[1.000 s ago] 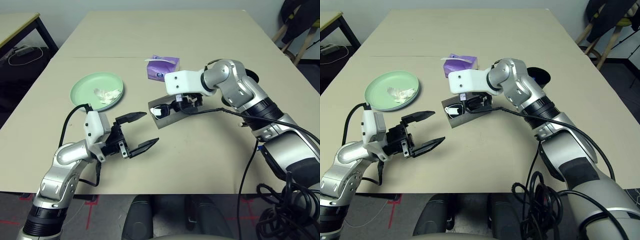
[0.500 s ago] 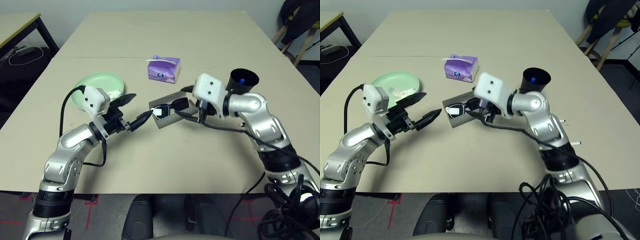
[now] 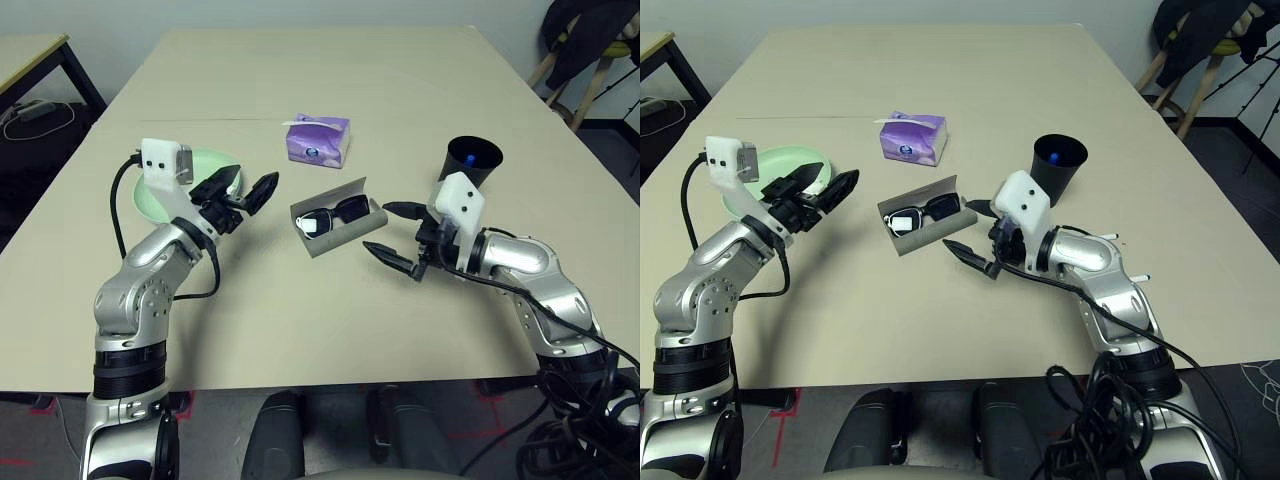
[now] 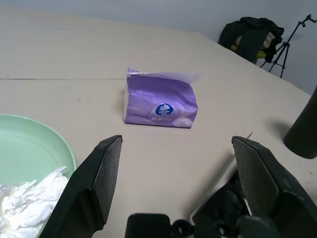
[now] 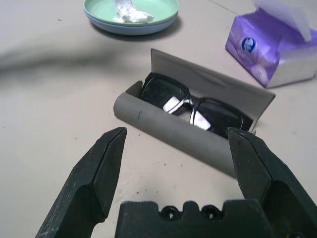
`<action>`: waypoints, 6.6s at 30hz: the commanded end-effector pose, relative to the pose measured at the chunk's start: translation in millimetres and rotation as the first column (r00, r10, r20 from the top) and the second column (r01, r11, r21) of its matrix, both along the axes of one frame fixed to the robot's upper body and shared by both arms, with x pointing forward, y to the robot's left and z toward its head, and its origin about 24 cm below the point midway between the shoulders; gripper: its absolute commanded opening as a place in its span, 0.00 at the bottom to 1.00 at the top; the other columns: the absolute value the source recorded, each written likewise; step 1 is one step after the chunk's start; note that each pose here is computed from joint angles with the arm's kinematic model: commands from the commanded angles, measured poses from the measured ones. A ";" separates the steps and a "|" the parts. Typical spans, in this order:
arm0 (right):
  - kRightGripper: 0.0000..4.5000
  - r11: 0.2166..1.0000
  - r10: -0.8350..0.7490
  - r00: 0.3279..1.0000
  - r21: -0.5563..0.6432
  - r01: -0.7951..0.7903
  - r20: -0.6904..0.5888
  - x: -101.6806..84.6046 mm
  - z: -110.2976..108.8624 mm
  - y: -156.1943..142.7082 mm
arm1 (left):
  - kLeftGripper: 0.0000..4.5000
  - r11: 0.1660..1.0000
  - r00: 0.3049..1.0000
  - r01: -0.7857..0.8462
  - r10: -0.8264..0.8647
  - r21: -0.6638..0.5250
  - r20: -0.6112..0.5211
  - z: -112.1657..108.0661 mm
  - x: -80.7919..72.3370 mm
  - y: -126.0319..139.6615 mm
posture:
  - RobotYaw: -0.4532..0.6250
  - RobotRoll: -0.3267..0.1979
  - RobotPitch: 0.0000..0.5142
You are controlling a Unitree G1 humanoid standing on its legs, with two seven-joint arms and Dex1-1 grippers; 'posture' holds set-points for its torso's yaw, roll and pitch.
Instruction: Organize and tidy the items on the table.
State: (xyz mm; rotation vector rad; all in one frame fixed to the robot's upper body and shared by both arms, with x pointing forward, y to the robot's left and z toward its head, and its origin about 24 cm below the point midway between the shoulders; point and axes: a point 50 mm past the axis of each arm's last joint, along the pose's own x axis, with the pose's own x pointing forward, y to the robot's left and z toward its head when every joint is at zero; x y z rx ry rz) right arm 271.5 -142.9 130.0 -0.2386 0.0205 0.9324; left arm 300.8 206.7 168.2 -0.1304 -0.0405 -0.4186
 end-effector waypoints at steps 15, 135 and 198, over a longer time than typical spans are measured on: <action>0.99 0.987 -0.118 0.993 0.111 0.118 0.000 -22.8 -33.6 -23.8 | 1.00 0.994 0.993 -0.107 0.107 -0.004 -0.052 6.8 18.0 4.4 | 0.45 0.62 0.19; 1.00 0.975 -0.135 0.990 0.185 0.125 0.041 -39.0 -40.9 -37.6 | 0.65 0.961 0.960 0.275 -0.272 0.032 -0.058 5.8 -14.0 -53.6 | 0.43 0.62 0.20; 1.00 0.983 0.082 0.986 -0.176 -0.056 0.142 3.4 24.4 -67.4 | 1.00 0.805 0.819 0.486 -0.556 0.339 0.145 -0.4 -59.7 -35.1 | 0.48 0.62 0.18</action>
